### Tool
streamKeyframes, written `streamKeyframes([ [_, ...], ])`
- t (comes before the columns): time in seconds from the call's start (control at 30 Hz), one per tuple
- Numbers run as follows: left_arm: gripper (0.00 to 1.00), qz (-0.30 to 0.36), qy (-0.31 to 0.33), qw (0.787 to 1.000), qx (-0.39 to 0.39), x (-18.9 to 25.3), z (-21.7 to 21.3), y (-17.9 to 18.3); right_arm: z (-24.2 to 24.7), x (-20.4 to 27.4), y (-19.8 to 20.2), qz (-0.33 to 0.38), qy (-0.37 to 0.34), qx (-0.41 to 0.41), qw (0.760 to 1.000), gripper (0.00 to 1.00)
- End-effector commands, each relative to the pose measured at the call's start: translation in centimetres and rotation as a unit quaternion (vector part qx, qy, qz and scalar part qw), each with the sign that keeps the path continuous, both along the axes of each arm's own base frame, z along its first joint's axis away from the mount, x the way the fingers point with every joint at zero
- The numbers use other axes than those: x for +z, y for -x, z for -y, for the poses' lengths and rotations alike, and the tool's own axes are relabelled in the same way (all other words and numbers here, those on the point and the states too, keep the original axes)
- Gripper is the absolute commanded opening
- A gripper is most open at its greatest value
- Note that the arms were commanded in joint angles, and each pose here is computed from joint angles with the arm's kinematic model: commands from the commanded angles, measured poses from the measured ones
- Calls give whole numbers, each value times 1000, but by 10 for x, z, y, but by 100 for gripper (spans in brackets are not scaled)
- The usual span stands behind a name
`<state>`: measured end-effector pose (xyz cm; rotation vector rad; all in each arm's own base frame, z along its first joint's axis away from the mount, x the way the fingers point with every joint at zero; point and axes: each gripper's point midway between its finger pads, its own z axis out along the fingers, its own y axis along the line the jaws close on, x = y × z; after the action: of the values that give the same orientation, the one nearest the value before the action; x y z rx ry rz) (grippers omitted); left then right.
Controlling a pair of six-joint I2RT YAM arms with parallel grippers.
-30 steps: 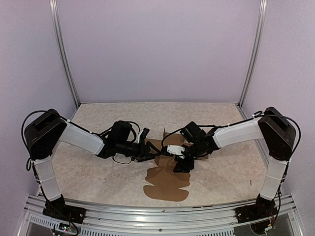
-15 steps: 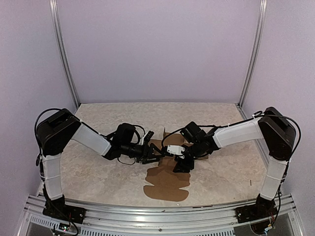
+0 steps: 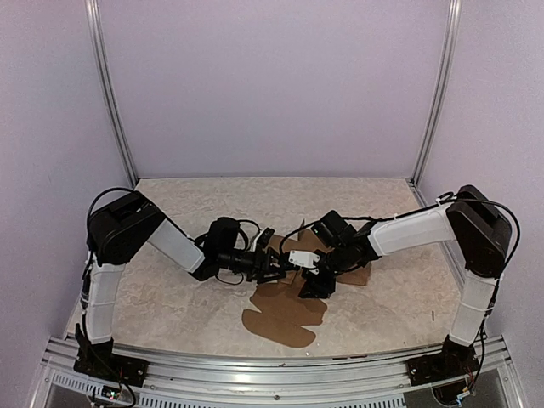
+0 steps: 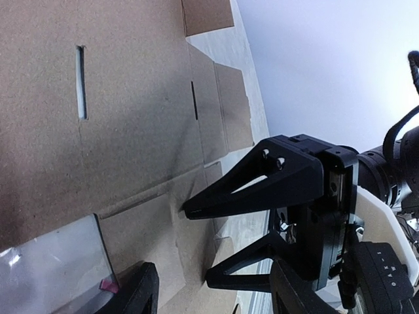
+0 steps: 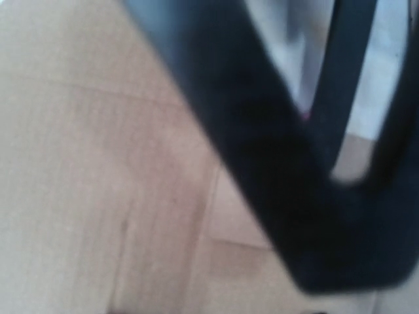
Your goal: Fold the paper box
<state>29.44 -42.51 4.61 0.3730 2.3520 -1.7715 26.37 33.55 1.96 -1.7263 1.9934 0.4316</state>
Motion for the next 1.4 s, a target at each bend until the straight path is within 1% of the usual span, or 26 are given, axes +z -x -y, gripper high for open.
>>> streamKeyframes([
  [0.0,57,-46,-21,999,-21,-33,8,19,28,-39,12,-12,77,-15,997,65],
  [0.07,56,-55,-42,998,-9,-43,4,16,28,-39,12,-13,77,-16,997,65],
  [0.2,54,-76,-122,989,17,-72,-11,10,29,-37,12,-14,74,-17,997,65],
  [0.23,53,-81,-133,988,21,-77,-14,9,30,-36,12,-12,75,-17,997,65],
  [0.33,53,-99,-159,982,28,-91,-22,11,33,-23,8,1,73,-15,997,65],
  [0.43,52,-117,-176,977,34,-102,-29,13,39,3,8,16,58,-9,998,66],
  [0.53,51,-123,-185,974,36,-107,-33,13,50,32,19,19,39,18,999,67],
  [0.6,51,-120,-189,974,34,-107,-34,12,60,42,31,15,40,46,998,67],
  [0.77,50,-85,-210,974,1,-104,-34,11,88,50,47,45,66,103,991,68],
  [0.87,49,-56,-234,970,-30,-105,-36,11,99,53,42,96,88,128,983,68],
  [0.93,48,-47,-258,963,-58,-108,-41,15,101,56,35,135,95,139,976,68],
  [1.03,47,-32,-285,953,-94,-112,-46,20,101,54,22,181,111,152,965,68],
  [1.17,46,-26,-309,941,-138,-121,-54,27,92,46,10,219,127,178,951,68],
  [1.27,44,-25,-330,931,-152,-132,-61,30,86,38,7,239,140,199,940,67],
  [1.37,41,-25,-333,931,-151,-135,-62,29,79,31,8,250,138,210,935,67],
])
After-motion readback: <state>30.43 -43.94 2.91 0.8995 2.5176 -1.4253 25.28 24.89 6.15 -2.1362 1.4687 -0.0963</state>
